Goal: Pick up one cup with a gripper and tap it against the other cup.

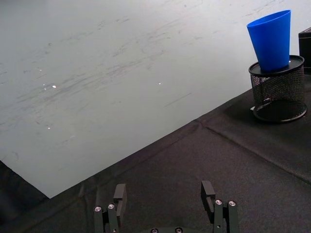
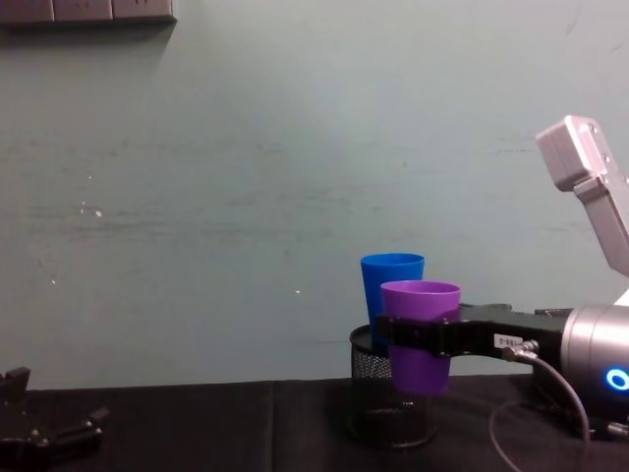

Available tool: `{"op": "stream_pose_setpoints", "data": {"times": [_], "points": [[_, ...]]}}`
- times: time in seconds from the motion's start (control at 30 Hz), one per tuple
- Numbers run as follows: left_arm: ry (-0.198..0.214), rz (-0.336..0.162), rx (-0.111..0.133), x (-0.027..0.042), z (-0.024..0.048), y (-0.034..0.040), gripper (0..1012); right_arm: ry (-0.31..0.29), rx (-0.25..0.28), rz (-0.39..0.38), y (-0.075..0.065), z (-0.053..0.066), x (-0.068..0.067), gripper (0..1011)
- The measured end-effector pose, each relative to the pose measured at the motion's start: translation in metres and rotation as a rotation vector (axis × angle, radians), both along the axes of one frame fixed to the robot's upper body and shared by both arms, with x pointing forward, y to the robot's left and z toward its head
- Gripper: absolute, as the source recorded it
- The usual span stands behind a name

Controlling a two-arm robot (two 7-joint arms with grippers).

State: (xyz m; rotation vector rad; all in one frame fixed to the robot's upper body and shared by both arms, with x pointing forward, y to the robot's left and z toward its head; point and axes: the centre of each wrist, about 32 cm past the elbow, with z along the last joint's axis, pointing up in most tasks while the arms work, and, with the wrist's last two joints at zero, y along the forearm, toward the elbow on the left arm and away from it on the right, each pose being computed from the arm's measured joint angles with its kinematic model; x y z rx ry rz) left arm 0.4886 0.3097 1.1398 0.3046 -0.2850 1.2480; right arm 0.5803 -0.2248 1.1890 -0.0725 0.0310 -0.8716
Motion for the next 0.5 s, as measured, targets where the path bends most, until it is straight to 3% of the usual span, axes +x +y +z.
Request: {"op": "stream_pose_setpoints", "data": {"times": [0.5], "points": [[0.000, 0.000, 0.000, 0.0000, 0.0000, 0.0000, 1000, 0.015, -0.004, -0.025, 0.003, 0.006, 0.024, 723]]}}
